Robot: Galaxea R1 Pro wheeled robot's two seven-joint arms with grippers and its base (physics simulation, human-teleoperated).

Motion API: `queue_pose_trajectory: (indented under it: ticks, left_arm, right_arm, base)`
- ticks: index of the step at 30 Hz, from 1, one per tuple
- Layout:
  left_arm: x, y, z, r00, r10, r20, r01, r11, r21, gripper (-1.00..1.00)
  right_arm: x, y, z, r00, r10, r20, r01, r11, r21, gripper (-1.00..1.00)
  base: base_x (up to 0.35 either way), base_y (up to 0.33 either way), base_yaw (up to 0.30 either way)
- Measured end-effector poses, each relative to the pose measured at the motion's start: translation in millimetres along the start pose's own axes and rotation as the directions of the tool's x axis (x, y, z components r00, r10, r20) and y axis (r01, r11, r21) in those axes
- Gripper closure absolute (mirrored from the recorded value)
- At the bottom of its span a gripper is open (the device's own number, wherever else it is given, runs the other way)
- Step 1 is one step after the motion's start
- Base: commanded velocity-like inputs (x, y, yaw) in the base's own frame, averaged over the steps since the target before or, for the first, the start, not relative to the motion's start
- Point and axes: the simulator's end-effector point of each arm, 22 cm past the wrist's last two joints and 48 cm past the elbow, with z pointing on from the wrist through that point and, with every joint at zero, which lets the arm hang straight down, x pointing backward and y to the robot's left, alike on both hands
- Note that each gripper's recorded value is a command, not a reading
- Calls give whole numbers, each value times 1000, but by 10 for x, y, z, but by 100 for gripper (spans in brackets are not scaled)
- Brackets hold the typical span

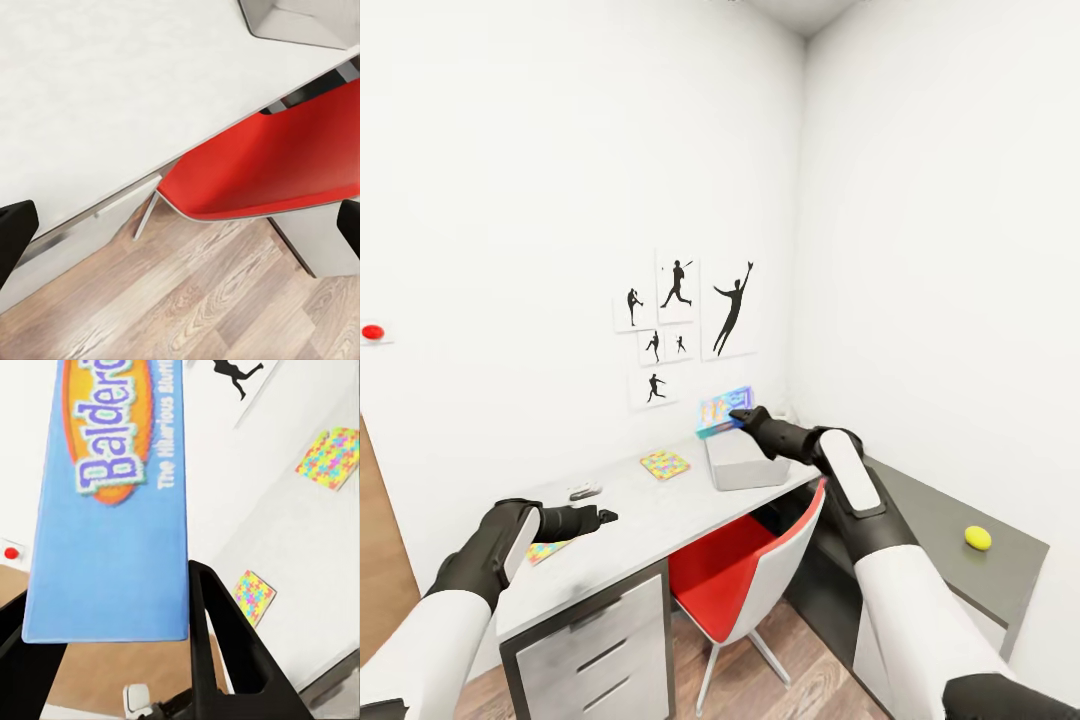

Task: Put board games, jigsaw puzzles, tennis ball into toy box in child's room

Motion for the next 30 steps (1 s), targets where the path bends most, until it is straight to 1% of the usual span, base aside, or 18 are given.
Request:
queue_pose_trajectory:
  ticks: [4, 8, 17, 20, 22, 24, 27, 30]
  left_arm:
    - [-2, 8, -6, 1000, 0, 0, 0, 1000, 0, -100]
    - [-2, 12, -8, 1000, 0, -1, 0, 1000, 1, -100]
    - [-8, 35, -24, 1000, -8, -1, 8, 1000, 3, -100]
    - [-18, 36, -34, 1000, -14, 0, 14, 1000, 8, -100]
    - [-21, 26, -51, 1000, -21, -13, 21, 1000, 9, -100]
    - [35, 20, -80, 997, -40, -58, 41, 999, 8, -100]
    - [23, 52, -154, 993, -62, -100, 62, 998, 2, -100]
    - [-181, 1, -229, 994, -62, -91, 63, 998, 7, -100]
  right_arm:
    - [5, -30, 26, 1000, 9, -5, -8, 1000, 20, 100]
    - [-1, -58, 23, 1000, 12, -4, -12, 1000, 26, 100]
    - [-12, -95, 16, 1000, 18, -3, -18, 999, 28, 100]
    - [-33, -108, 3, 999, 32, -1, -32, 999, 25, 100]
    - [-47, -111, -5, 999, 40, 1, -40, 999, 22, 100]
    - [-53, -120, -8, 999, 45, 2, -45, 999, 22, 100]
    - [-54, -127, -8, 999, 47, 2, -47, 999, 23, 100]
    - [-56, -127, -9, 999, 50, 2, -50, 999, 21, 100]
  base:
    - [0, 0, 0]
    - [0, 0, 0]
    - [0, 0, 0]
    - [0, 0, 0]
    - [0, 0, 0]
    - [0, 0, 0]
    - [0, 0, 0]
    - [0, 0, 0]
